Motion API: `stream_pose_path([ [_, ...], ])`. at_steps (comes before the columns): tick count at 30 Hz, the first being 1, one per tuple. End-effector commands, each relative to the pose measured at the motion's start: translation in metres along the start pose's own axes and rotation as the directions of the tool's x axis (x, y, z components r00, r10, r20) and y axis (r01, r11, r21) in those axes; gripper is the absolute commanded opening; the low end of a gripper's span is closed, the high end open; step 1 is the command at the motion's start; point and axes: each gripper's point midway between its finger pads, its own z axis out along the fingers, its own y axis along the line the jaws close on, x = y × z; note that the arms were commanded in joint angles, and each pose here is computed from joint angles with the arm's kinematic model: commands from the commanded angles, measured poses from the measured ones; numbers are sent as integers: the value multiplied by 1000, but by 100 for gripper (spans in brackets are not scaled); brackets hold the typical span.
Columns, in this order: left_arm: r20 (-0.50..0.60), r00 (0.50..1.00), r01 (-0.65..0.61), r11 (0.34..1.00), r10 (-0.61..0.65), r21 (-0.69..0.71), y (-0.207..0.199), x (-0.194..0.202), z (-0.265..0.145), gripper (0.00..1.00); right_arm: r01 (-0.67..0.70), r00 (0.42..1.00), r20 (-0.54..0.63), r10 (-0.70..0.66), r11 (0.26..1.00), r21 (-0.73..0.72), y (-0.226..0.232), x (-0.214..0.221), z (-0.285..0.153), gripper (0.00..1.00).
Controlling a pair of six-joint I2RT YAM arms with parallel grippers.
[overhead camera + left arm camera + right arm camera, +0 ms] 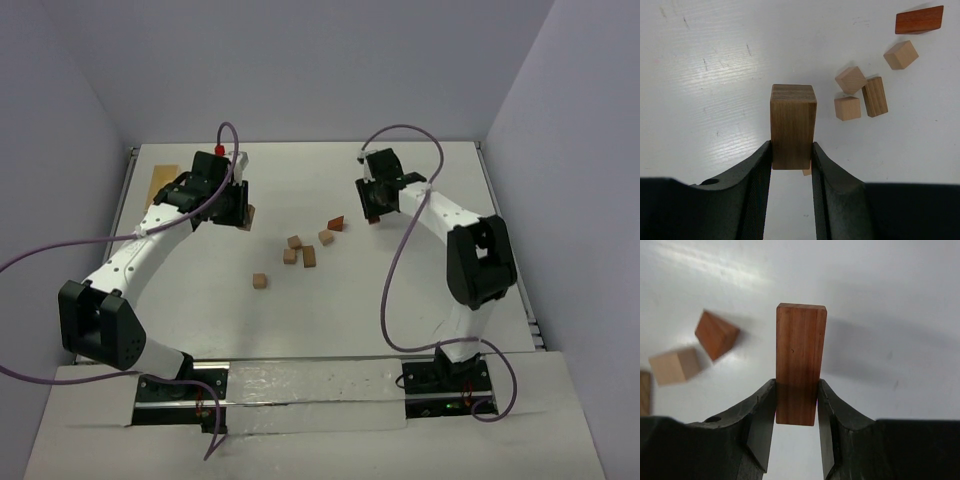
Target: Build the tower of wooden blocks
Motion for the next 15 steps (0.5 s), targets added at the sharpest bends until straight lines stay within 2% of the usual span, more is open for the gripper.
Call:
stream_pose_path([
  [1,73,997,-35,998,31,50,-6,-21,-20,0,144,989,-11,-146,985,-98,11,-13,25,0],
  [7,82,996,-22,999,18,49,-3,-24,-23,0,184,979,-52,-195,969,-164,23,-12,50,0],
  [15,80,997,-16,998,11,57,-3,-27,-22,0,293,934,-127,-334,920,-262,75,2,43,0],
])
